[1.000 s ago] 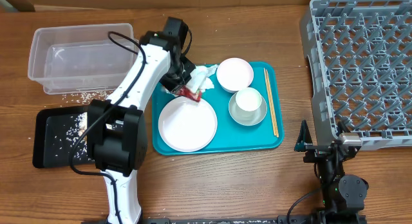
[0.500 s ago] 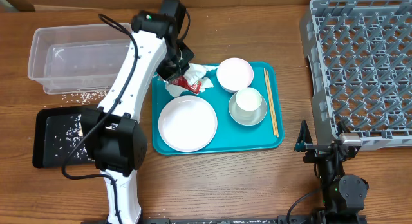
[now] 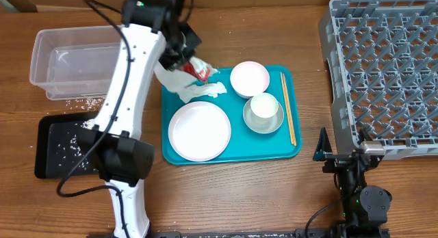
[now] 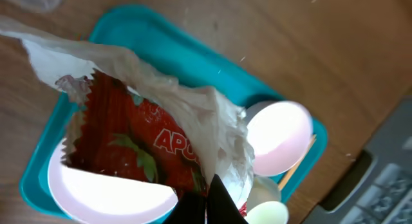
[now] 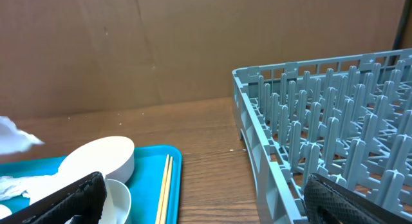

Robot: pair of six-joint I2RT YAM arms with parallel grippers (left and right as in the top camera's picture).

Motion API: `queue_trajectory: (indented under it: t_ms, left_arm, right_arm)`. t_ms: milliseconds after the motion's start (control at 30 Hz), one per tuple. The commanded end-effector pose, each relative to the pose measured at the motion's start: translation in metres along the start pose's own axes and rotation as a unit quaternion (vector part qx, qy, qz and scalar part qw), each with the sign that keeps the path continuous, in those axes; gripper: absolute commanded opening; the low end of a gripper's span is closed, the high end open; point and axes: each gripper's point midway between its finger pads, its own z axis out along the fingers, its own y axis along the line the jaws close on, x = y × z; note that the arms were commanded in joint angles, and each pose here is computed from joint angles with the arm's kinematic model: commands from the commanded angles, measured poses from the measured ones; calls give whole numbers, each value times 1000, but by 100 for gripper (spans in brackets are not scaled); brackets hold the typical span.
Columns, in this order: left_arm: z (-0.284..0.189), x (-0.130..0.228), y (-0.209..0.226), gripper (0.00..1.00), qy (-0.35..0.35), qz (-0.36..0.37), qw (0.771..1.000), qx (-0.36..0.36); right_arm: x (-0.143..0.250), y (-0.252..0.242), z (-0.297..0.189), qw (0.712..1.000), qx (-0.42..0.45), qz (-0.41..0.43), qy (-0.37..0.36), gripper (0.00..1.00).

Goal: Sort waste into correct bins and load items into the dishwasher
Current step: 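Lift the wrapper and tissue and drop them into the clear bin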

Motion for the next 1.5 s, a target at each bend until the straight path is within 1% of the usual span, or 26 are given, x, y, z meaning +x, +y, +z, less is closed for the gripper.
queue_trajectory:
  t_ms: [0, 133, 233, 400, 633, 767, 1000, 1300, 1467]
  left_arm:
    - [-24, -26, 1, 4, -30, -3, 999, 26]
    - [-46, -52, 9, 4, -65, -18, 997, 42]
    - [-57, -76, 25, 4, -96, -41, 994, 38]
    - [-66, -117, 70, 4, -145, -88, 985, -4]
    - [-79, -150, 125, 4, -186, -140, 971, -56]
    - [-79, -161, 145, 4, -196, -158, 965, -74]
    - [-61, -178, 167, 4, -223, -166, 953, -120]
    - [-48, -183, 170, 7, -228, -167, 951, -125]
    - [-41, -182, 172, 4, -221, -166, 952, -131]
  right_arm:
    - [1, -1, 0, 1000, 2, -3, -3, 100]
    - [1, -1, 0, 1000, 2, -3, -3, 100]
    - [1, -1, 0, 1000, 2, -3, -3, 100]
    - [1, -1, 0, 1000, 2, -3, -3, 100]
    - [1, -1, 0, 1000, 2, -3, -3, 100]
    - [1, -1, 0, 1000, 2, -3, -3, 100]
    - [1, -1, 0, 1000, 2, -3, -3, 100]
    - [1, -1, 0, 1000, 2, -3, -3, 100]
    - [1, -1, 0, 1000, 2, -3, -3, 100]
